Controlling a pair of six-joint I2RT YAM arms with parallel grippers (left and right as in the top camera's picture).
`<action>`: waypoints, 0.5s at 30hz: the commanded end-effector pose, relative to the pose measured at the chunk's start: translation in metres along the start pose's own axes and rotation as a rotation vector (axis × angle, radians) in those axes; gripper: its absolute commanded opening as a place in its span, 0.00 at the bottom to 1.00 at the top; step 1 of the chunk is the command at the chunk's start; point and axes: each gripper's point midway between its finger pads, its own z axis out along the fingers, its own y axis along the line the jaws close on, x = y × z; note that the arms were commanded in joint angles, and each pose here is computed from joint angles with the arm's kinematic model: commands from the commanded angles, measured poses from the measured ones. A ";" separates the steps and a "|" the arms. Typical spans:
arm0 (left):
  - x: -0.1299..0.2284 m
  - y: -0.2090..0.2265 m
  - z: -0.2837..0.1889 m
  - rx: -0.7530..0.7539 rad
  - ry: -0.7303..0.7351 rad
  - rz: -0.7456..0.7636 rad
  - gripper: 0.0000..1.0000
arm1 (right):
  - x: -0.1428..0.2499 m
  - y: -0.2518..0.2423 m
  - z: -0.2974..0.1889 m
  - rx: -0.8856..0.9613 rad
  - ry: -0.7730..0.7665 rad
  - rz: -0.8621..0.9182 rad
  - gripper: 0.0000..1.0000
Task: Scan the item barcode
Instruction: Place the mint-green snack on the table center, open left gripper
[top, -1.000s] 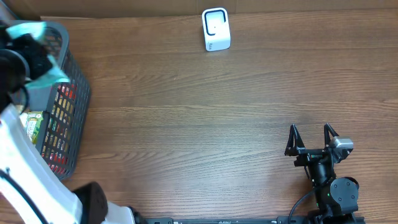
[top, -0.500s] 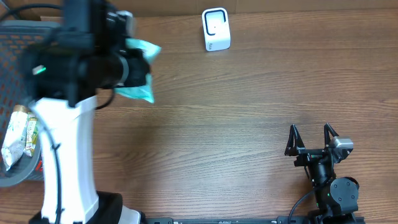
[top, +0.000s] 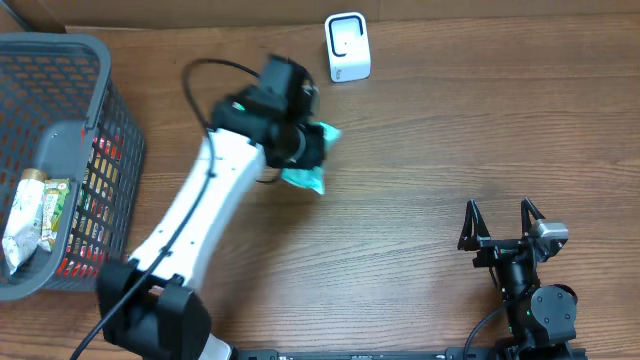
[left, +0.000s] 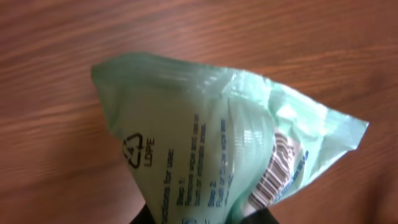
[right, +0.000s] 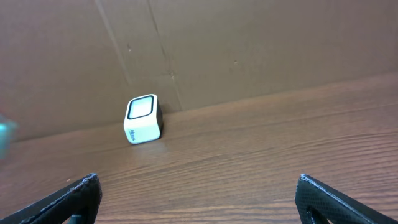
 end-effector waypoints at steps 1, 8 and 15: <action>0.023 -0.026 0.042 0.067 0.037 0.000 0.04 | 0.001 0.000 0.000 0.000 -0.007 -0.008 1.00; 0.049 -0.048 0.097 0.061 0.126 0.010 0.49 | 0.001 0.000 0.000 0.000 -0.007 -0.008 1.00; 0.011 -0.045 0.058 0.066 0.058 -0.027 0.80 | 0.001 0.000 0.000 0.000 -0.007 -0.008 1.00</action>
